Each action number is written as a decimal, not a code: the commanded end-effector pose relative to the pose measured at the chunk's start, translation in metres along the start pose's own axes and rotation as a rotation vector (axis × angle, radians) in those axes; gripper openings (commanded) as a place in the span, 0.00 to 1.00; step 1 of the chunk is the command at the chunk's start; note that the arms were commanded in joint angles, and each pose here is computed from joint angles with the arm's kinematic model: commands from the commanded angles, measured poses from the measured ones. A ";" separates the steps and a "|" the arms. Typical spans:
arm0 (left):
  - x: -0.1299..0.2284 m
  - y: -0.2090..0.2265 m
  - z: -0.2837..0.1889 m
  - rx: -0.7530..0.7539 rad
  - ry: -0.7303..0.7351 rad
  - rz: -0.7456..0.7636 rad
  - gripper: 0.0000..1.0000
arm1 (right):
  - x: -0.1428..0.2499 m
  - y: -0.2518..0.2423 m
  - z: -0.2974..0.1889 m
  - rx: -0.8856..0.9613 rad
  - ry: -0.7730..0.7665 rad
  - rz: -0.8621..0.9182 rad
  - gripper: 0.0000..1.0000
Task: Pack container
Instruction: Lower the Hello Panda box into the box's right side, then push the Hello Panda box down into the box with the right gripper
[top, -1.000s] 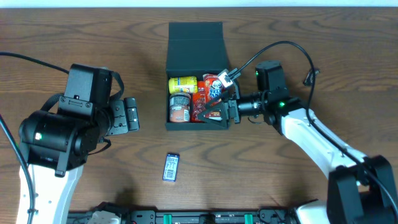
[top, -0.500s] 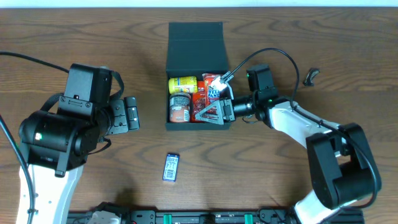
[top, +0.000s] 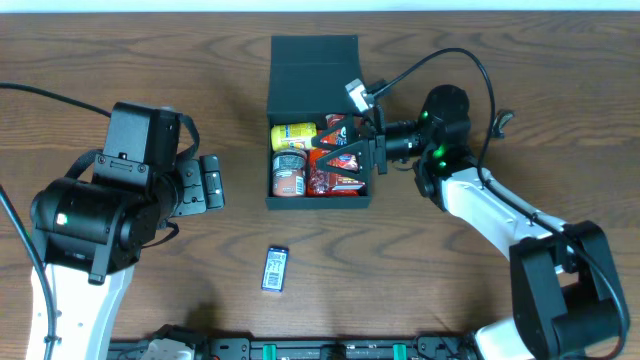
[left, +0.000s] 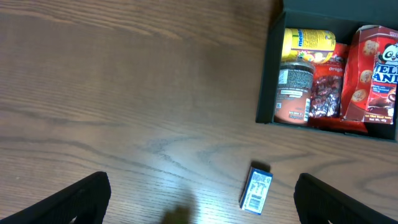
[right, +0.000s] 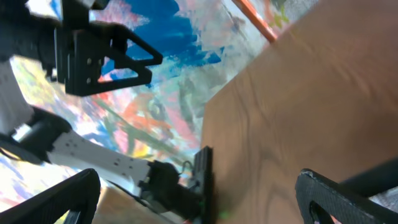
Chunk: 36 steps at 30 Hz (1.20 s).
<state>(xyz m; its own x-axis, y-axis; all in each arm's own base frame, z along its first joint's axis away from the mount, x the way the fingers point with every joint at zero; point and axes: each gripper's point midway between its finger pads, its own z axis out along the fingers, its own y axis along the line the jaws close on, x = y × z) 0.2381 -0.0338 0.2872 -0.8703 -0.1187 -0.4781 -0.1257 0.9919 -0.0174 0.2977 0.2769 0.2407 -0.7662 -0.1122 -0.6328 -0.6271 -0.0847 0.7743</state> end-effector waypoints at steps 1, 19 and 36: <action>0.001 0.000 -0.001 0.004 0.001 0.016 0.95 | 0.006 -0.019 -0.002 0.023 -0.002 0.127 0.99; 0.002 -0.001 -0.001 0.009 0.002 0.016 0.95 | 0.028 -0.106 -0.026 0.150 -0.074 0.294 0.99; -0.001 -0.002 -0.001 0.012 -0.007 0.015 0.95 | 0.059 -0.154 -0.035 0.335 -0.092 0.448 0.99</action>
<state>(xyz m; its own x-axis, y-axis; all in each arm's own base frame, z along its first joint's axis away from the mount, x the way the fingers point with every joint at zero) 0.2387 -0.0347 0.2874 -0.8693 -0.1191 -0.4797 -0.1239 0.9921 -0.0219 0.3497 0.2570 0.1267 -0.9508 -0.0322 -0.3082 -0.3092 0.1618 0.9371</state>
